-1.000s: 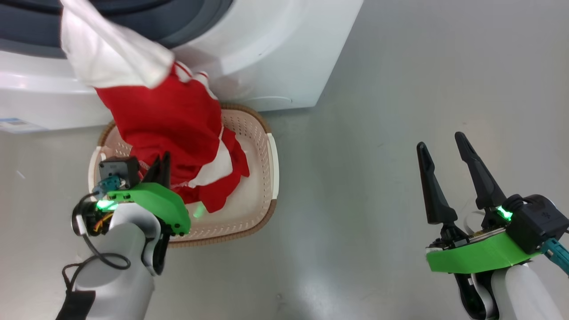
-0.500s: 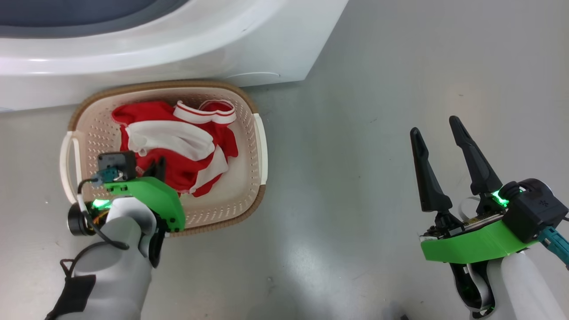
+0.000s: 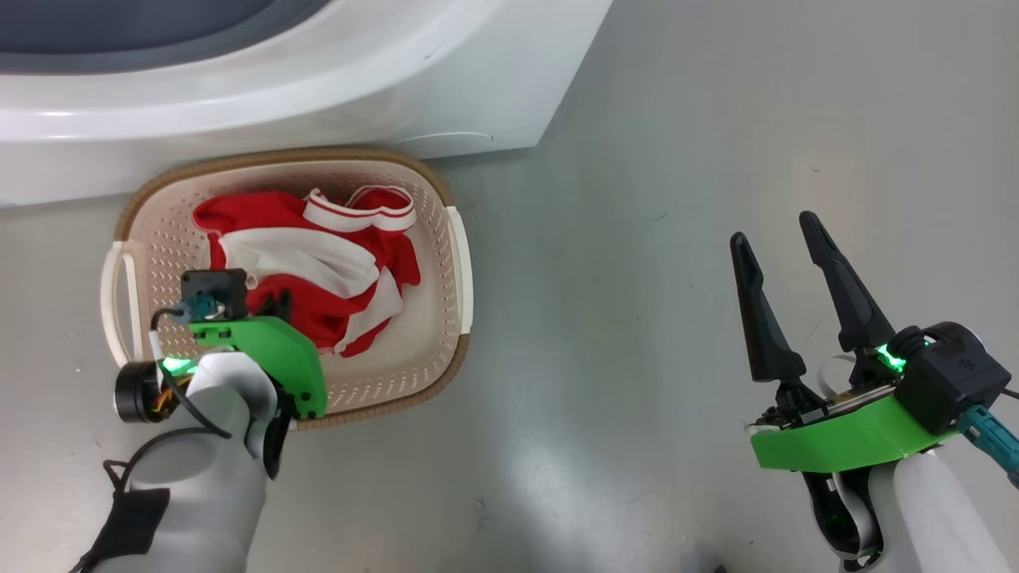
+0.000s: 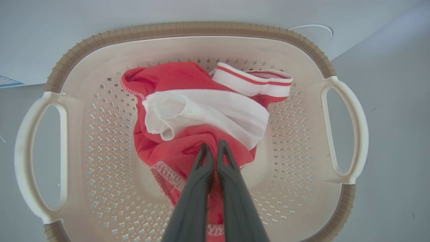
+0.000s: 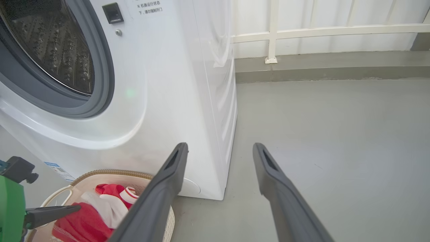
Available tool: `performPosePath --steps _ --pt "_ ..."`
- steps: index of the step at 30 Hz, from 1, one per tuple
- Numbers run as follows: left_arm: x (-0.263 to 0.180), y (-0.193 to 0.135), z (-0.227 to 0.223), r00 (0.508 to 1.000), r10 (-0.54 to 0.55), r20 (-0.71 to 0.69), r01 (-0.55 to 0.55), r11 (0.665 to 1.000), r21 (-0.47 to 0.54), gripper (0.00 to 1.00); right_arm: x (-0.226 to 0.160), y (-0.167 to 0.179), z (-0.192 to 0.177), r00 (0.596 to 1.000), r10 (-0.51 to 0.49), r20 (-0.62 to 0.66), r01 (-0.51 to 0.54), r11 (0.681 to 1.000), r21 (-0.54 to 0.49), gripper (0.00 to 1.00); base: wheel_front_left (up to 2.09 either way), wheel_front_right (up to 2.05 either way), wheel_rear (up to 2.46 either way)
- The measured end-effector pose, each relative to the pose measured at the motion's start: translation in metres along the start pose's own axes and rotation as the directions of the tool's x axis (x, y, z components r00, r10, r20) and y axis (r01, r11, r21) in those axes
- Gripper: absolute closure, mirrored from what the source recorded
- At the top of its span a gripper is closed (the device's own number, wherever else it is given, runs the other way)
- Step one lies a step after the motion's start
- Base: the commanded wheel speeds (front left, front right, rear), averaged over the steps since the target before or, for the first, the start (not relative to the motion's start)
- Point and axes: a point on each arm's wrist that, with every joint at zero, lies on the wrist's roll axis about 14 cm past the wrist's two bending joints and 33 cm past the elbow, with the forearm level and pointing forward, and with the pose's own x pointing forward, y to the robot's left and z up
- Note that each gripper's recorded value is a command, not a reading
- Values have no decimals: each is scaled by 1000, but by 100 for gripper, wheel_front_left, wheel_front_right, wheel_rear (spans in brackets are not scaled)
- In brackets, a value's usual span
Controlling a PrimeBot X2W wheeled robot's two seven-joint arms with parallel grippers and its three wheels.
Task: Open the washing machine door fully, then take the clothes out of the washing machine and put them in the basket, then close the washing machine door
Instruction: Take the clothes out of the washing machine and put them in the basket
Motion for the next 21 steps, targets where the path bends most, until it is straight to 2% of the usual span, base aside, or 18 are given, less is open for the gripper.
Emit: performPosePath --steps 2,4,5,6,13,21 --pt "-2 1 3 1000 5 7 -5 1000 4 52 -1 1 3 1000 2 6 -2 1000 0 0 0 0 0" --pt "-4 1 7 1000 7 16 -7 1000 9 19 -1 2 5 1000 3 11 -3 1000 0 0 0 0 0" --pt "-6 2 9 1000 8 23 -8 1000 9 7 -1 2 6 1000 5 14 -5 1000 0 0 0 0 0" --pt "-7 2 12 999 10 37 -10 1000 6 0 -2 3 8 1000 6 17 -6 1000 1 0 0 0 0" --pt "-22 5 38 990 30 139 -19 996 -83 0 -4 9 23 998 20 53 -20 1000 2 0 0 0 0" --pt "-43 0 59 974 8 226 10 997 -78 0 -11 15 40 995 33 94 -33 999 2 0 0 0 0"
